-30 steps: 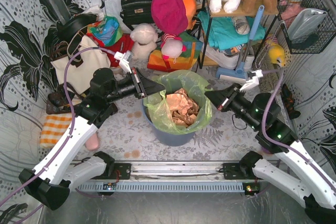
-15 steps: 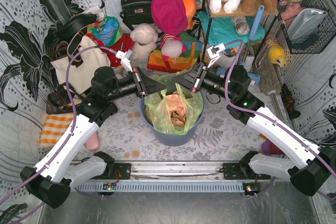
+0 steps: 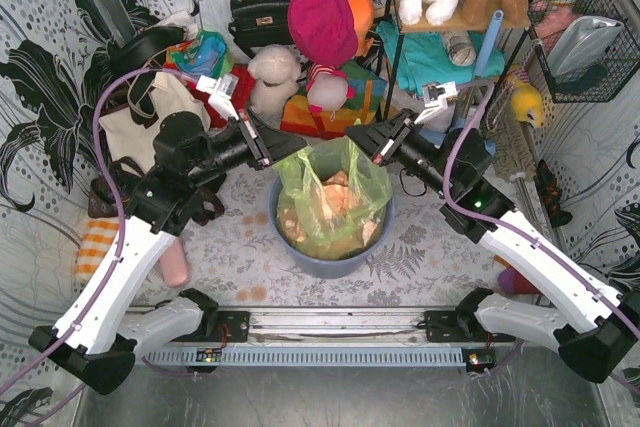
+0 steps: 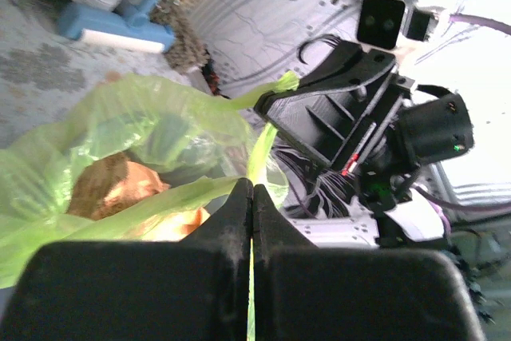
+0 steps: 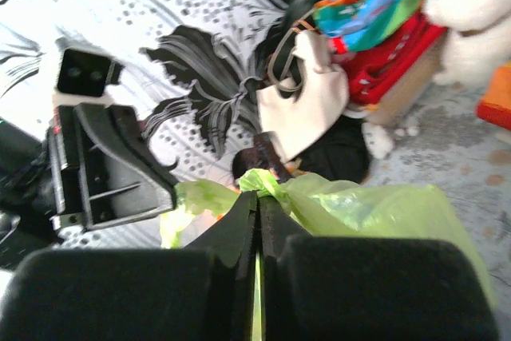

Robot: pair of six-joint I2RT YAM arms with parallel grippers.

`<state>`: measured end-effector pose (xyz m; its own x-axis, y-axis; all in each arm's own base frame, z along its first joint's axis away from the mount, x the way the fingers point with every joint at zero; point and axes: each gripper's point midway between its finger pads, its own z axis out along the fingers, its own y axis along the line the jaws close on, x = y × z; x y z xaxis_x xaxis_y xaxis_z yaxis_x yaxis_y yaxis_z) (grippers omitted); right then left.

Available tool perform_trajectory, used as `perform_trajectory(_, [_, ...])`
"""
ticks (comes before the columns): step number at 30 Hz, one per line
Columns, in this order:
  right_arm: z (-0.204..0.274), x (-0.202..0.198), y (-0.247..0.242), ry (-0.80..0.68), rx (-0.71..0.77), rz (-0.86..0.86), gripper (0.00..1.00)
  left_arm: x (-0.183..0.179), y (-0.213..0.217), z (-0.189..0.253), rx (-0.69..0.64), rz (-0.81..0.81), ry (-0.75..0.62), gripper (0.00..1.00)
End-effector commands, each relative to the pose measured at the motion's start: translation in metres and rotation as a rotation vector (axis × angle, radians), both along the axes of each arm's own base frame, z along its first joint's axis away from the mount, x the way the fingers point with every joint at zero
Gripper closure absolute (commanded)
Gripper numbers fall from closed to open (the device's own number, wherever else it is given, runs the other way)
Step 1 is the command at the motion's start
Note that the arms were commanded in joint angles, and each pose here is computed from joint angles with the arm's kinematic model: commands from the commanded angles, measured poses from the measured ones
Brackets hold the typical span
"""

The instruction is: Tie the trash bag

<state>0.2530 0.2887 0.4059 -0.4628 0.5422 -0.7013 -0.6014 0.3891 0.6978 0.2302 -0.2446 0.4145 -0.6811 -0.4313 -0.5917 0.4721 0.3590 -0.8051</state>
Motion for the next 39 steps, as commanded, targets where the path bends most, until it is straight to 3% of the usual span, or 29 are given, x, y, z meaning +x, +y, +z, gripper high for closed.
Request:
perform_trajectory(1, [-0.026,0.026,-0.022,0.079,-0.071,-0.199,1.0,0.03,0.022,-0.031,0.141,0.194,0.055,1.0])
perform_trajectory(11, [-0.063,0.086,-0.028,0.161,-0.126,-0.334,1.0,0.084,0.066,-0.082,0.363,0.507,0.136,1.0])
perform_trajectory(16, [-0.067,0.118,-0.027,0.169,-0.107,-0.323,1.0,0.114,0.072,-0.092,0.418,0.54,0.143,1.0])
perform_trajectory(19, [-0.051,0.126,-0.015,0.084,-0.091,-0.271,1.0,0.129,0.066,-0.084,0.401,0.516,0.112,1.0])
perform_trajectory(23, [-0.022,0.128,-0.002,-0.022,-0.069,-0.201,1.0,0.134,0.044,-0.042,0.283,0.417,-0.023,1.0])
perform_trajectory(30, [0.031,0.102,0.01,-0.166,0.025,-0.065,1.0,0.088,0.002,0.053,0.047,0.105,-0.354,1.0])
perform_trajectory(39, [0.059,0.008,0.006,-0.323,0.098,0.222,1.0,-0.024,0.001,0.087,-0.097,-0.22,-0.569,1.0])
